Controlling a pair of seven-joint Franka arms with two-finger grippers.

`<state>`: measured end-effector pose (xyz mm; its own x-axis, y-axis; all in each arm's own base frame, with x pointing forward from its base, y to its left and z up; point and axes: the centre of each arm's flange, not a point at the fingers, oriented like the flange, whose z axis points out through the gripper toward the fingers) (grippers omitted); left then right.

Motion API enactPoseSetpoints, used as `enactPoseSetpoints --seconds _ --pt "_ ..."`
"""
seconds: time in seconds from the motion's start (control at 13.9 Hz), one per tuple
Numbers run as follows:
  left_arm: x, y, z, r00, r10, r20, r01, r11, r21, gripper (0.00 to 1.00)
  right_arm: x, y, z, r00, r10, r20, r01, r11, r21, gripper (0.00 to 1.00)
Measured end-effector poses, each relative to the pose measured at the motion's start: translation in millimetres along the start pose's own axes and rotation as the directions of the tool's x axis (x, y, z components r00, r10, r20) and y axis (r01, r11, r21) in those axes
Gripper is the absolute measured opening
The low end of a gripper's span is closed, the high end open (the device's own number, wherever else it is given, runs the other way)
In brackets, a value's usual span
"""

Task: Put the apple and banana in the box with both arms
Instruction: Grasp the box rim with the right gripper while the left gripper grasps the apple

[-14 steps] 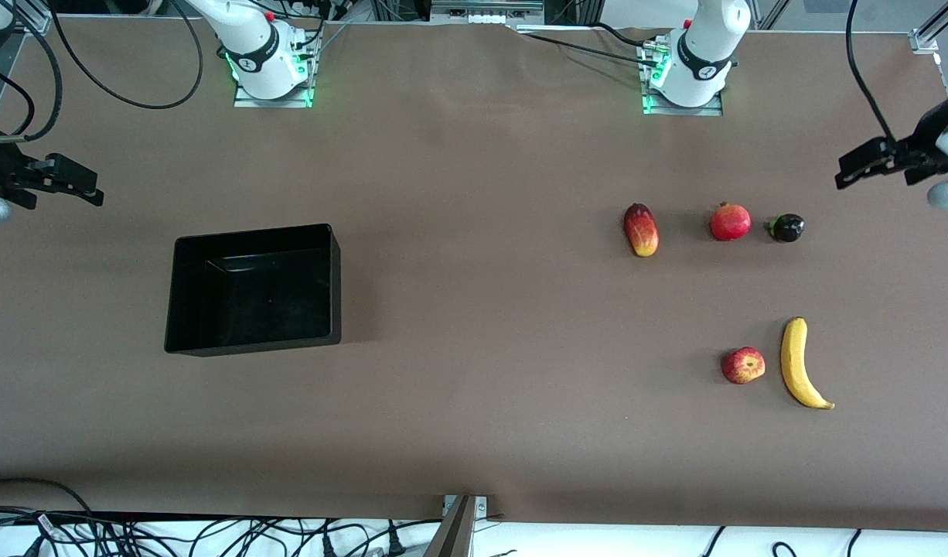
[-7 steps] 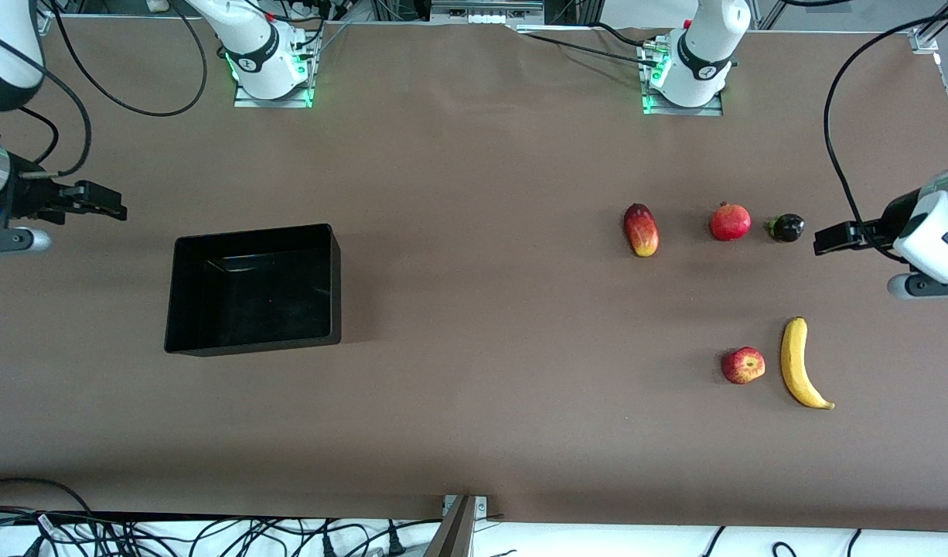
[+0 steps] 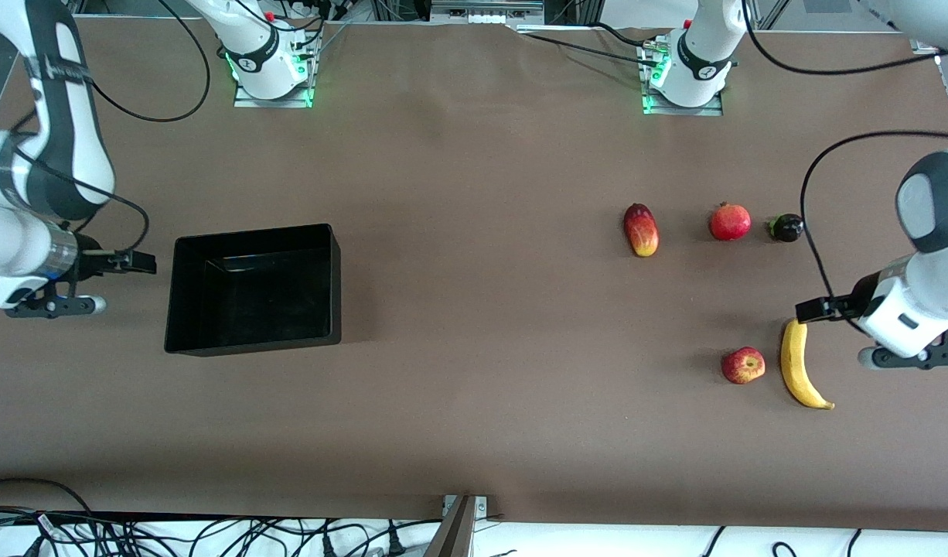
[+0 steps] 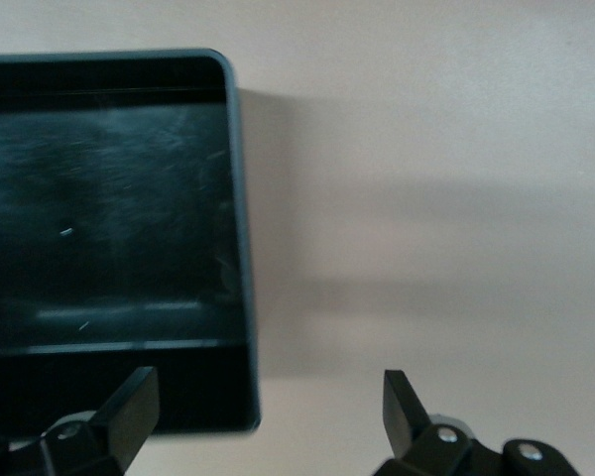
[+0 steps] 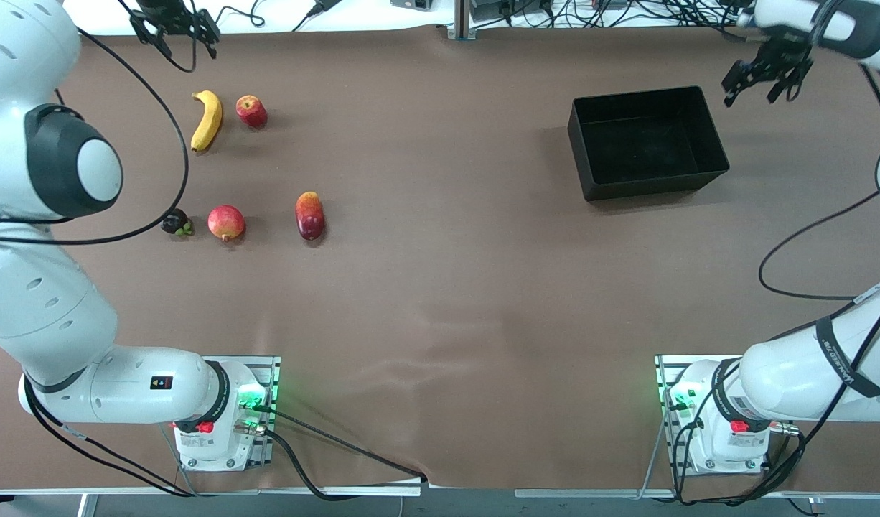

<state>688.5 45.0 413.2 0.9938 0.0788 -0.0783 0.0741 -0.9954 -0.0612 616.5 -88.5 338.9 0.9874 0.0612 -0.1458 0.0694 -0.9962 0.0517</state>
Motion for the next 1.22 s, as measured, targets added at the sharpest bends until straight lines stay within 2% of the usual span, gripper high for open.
enactPoseSetpoints --seconds 0.22,0.36,0.5,0.72,0.79,0.94,1.22 --pt "14.9 -5.9 40.7 1.0 -0.008 0.003 0.008 1.0 0.003 1.0 -17.0 10.8 61.0 0.998 -0.008 -0.056 0.008 1.0 -0.004 1.0" --pt "28.0 -2.3 74.5 1.0 -0.004 -0.019 0.004 1.0 0.006 1.0 -21.0 11.3 74.2 0.997 0.02 -0.079 -0.018 1.0 0.022 1.0" --pt "38.8 3.5 111.9 0.999 0.001 -0.034 -0.001 1.0 0.008 1.0 -20.3 10.0 77.3 0.995 0.055 -0.084 -0.049 0.997 0.063 1.0" --pt "45.9 7.5 147.4 0.999 0.0 -0.039 0.001 1.0 0.01 1.0 -19.1 9.0 90.3 0.996 0.061 -0.07 -0.056 0.996 0.072 0.97" --pt "48.3 10.4 155.3 0.999 -0.006 -0.05 0.007 1.0 0.01 1.0 -18.9 8.4 94.1 0.996 0.06 -0.065 -0.055 0.996 0.073 0.89" --pt "52.8 17.8 173.0 0.997 -0.034 -0.074 0.034 0.999 0.007 1.0 -18.6 6.9 101.4 0.998 0.042 -0.054 -0.038 0.997 0.073 0.65" --pt "53.6 44.3 200.4 0.995 -0.073 -0.071 0.073 0.997 0.0 1.0 -16.1 -1.6 105.5 0.999 0.008 -0.051 -0.003 0.997 0.078 0.19"
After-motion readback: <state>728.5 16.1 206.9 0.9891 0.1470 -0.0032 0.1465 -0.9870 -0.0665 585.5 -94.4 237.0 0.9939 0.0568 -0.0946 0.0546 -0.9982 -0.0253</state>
